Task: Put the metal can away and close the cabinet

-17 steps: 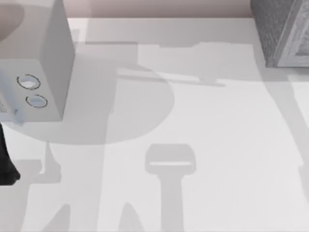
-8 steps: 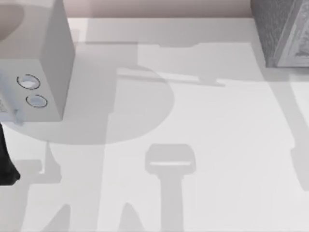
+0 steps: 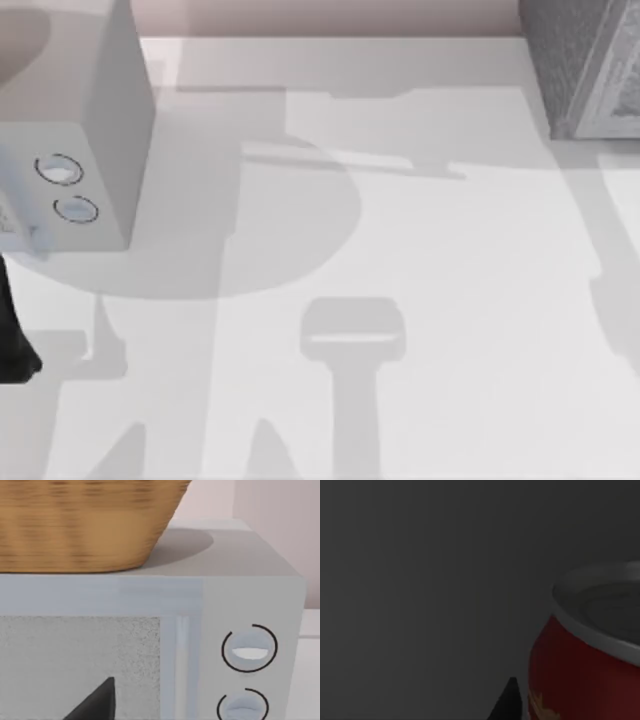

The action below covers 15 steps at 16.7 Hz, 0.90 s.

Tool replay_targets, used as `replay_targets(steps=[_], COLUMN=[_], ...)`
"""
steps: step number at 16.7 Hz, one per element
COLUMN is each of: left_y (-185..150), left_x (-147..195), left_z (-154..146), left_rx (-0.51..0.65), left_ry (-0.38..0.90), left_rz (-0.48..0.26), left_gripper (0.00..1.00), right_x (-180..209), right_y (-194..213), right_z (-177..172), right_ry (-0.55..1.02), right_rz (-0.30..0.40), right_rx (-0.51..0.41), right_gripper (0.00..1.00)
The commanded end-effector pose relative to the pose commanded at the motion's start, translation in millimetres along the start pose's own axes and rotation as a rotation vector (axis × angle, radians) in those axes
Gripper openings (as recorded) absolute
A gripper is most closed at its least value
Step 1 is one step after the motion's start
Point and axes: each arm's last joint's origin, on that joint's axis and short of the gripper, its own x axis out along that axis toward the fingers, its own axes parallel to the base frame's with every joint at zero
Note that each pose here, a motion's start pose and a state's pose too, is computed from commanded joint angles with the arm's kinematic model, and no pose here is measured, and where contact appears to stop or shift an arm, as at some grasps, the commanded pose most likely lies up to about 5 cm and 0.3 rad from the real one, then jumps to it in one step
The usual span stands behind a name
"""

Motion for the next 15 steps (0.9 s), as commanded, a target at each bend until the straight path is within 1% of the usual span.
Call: replay_targets(steps=[4, 10, 15], left_y=[0.0, 0.0, 0.0], left_x=[0.0, 0.0, 0.0], left_z=[0.0, 0.0, 0.0], left_rx=[0.000, 0.000, 0.000], left_ry=[0.000, 0.000, 0.000], left_rz=[0.000, 0.000, 0.000], left_gripper=[1.00, 1.00, 1.00], right_x=[10.6, 11.4, 11.4], right_y=[-2.2, -2.3, -2.3], right_z=[-4.2, -4.6, -4.6], right_ry=[0.000, 0.000, 0.000], right_rz=[0.000, 0.000, 0.000], right_rx=[0.000, 0.000, 0.000], right_gripper=[0.00, 0.00, 0.38])
